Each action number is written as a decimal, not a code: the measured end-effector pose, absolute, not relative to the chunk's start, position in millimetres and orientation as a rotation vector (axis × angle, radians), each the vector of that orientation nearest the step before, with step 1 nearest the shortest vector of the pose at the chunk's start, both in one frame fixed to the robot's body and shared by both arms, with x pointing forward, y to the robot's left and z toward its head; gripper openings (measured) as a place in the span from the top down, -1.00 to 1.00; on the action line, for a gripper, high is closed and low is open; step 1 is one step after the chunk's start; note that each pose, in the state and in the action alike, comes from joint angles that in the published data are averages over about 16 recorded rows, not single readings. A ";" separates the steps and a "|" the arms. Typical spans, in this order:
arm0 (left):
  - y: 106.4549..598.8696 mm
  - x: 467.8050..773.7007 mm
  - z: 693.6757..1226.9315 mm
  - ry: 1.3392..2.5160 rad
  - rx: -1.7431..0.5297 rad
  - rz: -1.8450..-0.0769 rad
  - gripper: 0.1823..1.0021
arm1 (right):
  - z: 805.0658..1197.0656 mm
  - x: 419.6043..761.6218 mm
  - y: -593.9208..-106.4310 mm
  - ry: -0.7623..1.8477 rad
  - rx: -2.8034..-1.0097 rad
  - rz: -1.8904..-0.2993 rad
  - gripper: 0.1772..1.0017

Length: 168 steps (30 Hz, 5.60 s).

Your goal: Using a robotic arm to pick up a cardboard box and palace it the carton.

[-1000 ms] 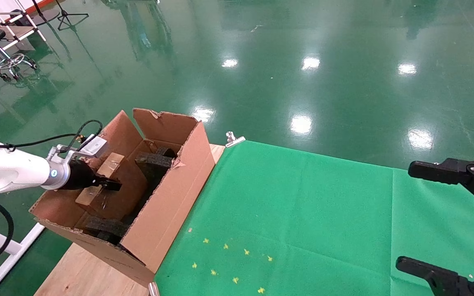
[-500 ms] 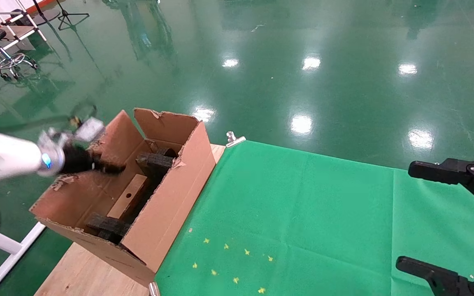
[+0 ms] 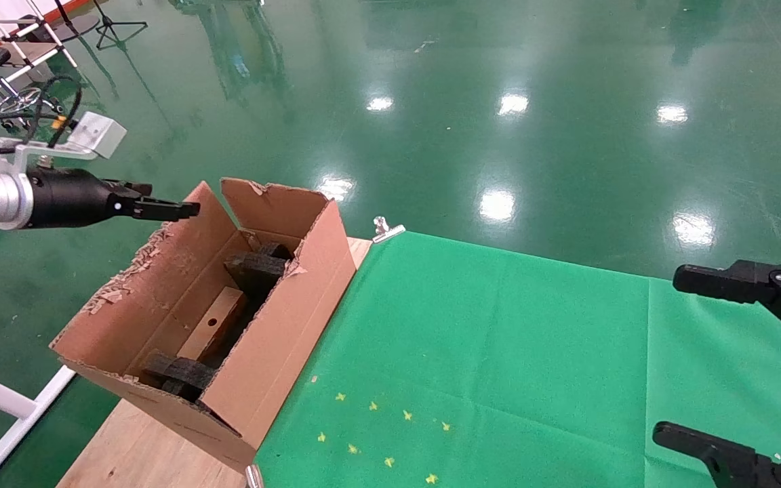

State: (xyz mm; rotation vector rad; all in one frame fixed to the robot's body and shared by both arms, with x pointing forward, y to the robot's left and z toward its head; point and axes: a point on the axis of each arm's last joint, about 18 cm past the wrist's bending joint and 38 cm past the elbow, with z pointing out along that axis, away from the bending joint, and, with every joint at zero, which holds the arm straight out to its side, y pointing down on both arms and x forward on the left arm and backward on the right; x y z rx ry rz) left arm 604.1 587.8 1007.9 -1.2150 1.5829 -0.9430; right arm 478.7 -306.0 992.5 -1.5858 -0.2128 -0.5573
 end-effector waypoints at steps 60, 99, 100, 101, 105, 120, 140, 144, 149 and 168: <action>351.5 542.3 1007.1 1.884 -0.095 -1.614 -1.00 | 992.5 478.7 -306.0 -0.213 -1.586 -0.557 -1.00; 299.1 473.3 991.8 1.925 0.287 -1.804 -1.00 | 992.5 478.8 -306.2 -0.212 -1.585 -0.557 -1.00; 299.2 473.5 991.8 1.925 0.286 -1.803 -1.00 | 992.5 478.8 -306.2 -0.212 -1.585 -0.557 -1.00; 299.3 473.7 991.8 1.925 0.285 -1.803 -1.00 | 992.5 478.8 -306.2 -0.212 -1.585 -0.557 -1.00; 299.7 474.4 991.9 1.924 0.281 -1.801 -1.00 | 992.5 478.8 -306.2 -0.212 -1.585 -0.557 -1.00; 300.2 475.6 992.1 1.925 0.275 -1.798 -1.00 | 992.5 478.8 -306.2 -0.212 -1.585 -0.557 -1.00; 300.5 476.1 992.2 1.925 0.273 -1.797 -1.00 | 992.5 478.8 -306.2 -0.212 -1.586 -0.557 -1.00; 300.5 476.1 992.3 1.925 0.273 -1.797 -1.00 | 992.5 478.8 -306.2 -0.212 -1.586 -0.557 -1.00; 300.5 476.1 992.3 1.924 0.273 -1.797 -1.00 | 992.5 478.8 -306.2 -0.212 -1.586 -0.557 -1.00; 300.5 476.2 992.2 1.925 0.273 -1.797 -1.00 | 992.4 478.8 -306.2 -0.212 -1.586 -0.557 -1.00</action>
